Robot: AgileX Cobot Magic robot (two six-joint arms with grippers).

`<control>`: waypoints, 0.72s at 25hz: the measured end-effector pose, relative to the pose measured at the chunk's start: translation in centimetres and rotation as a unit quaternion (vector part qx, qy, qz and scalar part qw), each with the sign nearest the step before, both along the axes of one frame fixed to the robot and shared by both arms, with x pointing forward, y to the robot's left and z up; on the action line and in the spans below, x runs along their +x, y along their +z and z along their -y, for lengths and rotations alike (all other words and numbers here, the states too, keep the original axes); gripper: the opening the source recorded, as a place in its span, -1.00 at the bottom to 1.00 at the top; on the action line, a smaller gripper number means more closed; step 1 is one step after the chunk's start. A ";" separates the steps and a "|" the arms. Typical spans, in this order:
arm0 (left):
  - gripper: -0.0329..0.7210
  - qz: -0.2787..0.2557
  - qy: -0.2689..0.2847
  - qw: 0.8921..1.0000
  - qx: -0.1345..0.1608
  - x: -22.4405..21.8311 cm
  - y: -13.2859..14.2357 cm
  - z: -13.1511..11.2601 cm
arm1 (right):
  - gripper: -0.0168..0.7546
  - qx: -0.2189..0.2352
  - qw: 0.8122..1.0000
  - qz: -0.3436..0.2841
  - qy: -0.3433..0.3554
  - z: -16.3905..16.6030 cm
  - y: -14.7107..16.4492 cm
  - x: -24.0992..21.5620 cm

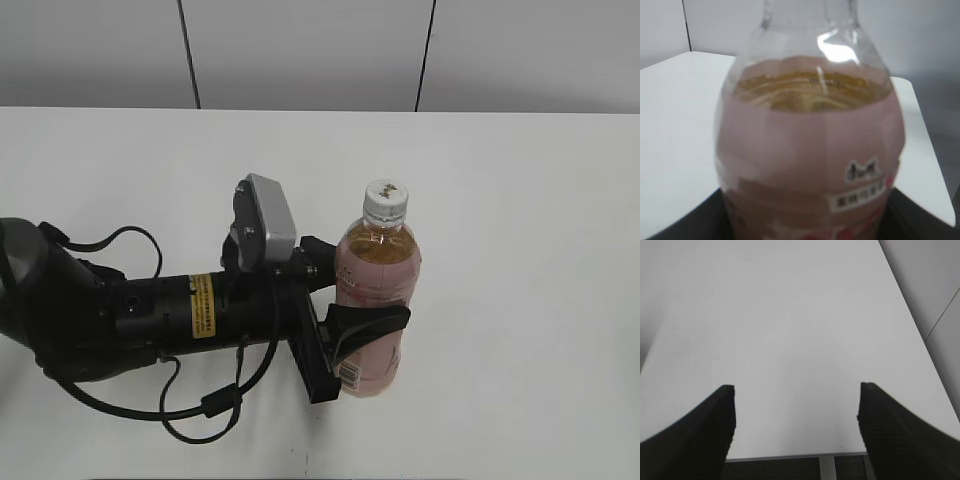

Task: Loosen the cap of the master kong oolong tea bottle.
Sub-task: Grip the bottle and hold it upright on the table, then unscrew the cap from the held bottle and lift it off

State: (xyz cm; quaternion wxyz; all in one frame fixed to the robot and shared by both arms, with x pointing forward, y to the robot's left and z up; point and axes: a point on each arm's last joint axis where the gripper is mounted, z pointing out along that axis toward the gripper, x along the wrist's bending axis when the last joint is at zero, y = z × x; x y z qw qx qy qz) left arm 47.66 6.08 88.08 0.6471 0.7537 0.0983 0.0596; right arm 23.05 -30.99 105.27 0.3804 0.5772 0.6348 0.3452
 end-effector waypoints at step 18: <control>0.12 -0.001 0.001 1.000 -0.001 0.0 0.0 0.0 | 0.54 0.000 1.000 0.000 0.000 0.0 0.0 0.0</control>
